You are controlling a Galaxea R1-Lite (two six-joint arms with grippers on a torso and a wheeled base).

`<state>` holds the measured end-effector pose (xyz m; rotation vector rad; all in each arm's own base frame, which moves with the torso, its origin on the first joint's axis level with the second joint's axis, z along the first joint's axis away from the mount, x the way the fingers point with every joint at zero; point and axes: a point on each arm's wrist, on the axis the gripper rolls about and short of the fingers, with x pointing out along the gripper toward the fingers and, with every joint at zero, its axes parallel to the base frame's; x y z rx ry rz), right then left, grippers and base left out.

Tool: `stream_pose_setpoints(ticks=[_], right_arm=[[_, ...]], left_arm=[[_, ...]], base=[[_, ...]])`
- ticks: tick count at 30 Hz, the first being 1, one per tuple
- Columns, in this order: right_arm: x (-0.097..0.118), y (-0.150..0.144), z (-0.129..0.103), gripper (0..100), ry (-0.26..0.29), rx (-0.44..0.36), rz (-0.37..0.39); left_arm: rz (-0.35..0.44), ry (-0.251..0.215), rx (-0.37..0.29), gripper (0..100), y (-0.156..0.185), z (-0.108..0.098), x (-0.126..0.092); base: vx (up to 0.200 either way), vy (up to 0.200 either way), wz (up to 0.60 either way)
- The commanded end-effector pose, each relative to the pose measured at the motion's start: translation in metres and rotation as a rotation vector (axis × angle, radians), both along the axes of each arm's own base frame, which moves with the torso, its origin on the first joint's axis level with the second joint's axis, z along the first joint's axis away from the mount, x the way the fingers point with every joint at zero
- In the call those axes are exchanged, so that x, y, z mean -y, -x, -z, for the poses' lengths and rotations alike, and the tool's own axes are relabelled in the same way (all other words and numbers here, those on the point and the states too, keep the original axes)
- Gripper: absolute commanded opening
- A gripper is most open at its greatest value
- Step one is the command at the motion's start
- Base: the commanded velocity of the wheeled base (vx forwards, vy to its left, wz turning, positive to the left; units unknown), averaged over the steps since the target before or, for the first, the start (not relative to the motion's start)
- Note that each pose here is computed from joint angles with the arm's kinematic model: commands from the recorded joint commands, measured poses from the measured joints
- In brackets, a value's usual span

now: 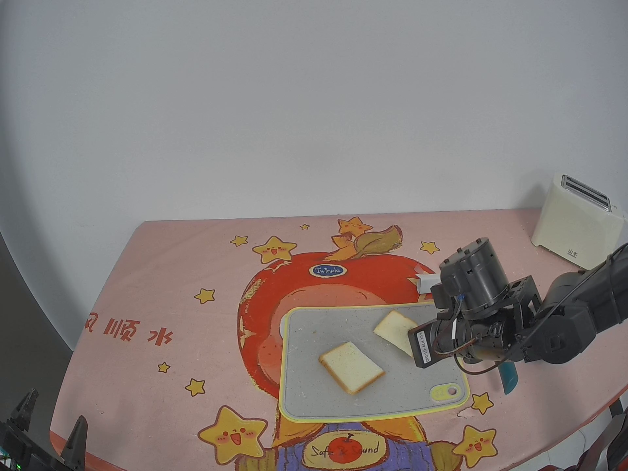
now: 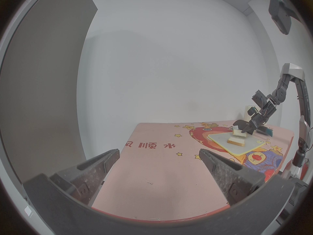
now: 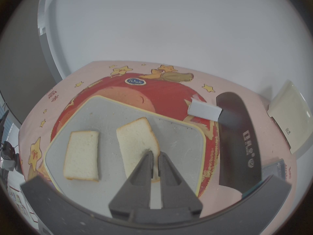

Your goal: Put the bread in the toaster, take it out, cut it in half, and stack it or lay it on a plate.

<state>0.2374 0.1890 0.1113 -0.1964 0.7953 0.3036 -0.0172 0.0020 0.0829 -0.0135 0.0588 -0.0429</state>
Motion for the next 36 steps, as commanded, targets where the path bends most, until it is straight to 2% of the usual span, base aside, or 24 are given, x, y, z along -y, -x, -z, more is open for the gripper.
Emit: stream_pose_setpoints(ticks=[1, 5, 14, 22, 32, 36], right_arm=[[0.004, 0.005, -0.013, 0, -0.028, 0.033, 0.001], [0.007, 0.008, -0.020, 0, -0.043, 0.052, 0.001], [0.027, 0.029, -0.044, 0, -0.097, 0.102, 0.001], [0.045, 0.043, -0.070, 0, -0.158, 0.180, 0.024], [0.065, 0.069, -0.069, 0, -0.161, 0.195, 0.030], [0.081, 0.088, -0.067, 0, -0.195, 0.202, 0.051]], left_arm=[[0.000, -0.001, -0.018, 100, -0.001, 0.005, 0.000], [0.000, -0.001, -0.018, 100, -0.001, 0.005, 0.000], [0.000, -0.001, -0.018, 100, -0.001, 0.005, 0.000], [0.000, -0.001, -0.018, 100, -0.001, 0.005, 0.000], [0.000, -0.001, -0.018, 100, -0.001, 0.005, 0.000], [0.000, -0.001, -0.018, 100, -0.001, 0.005, 0.000]], base=[[0.000, 0.000, 0.00], [0.000, 0.000, 0.00], [0.000, 0.000, 0.00], [0.000, 0.000, 0.00], [0.000, 0.000, 0.00], [0.000, 0.000, 0.00]])
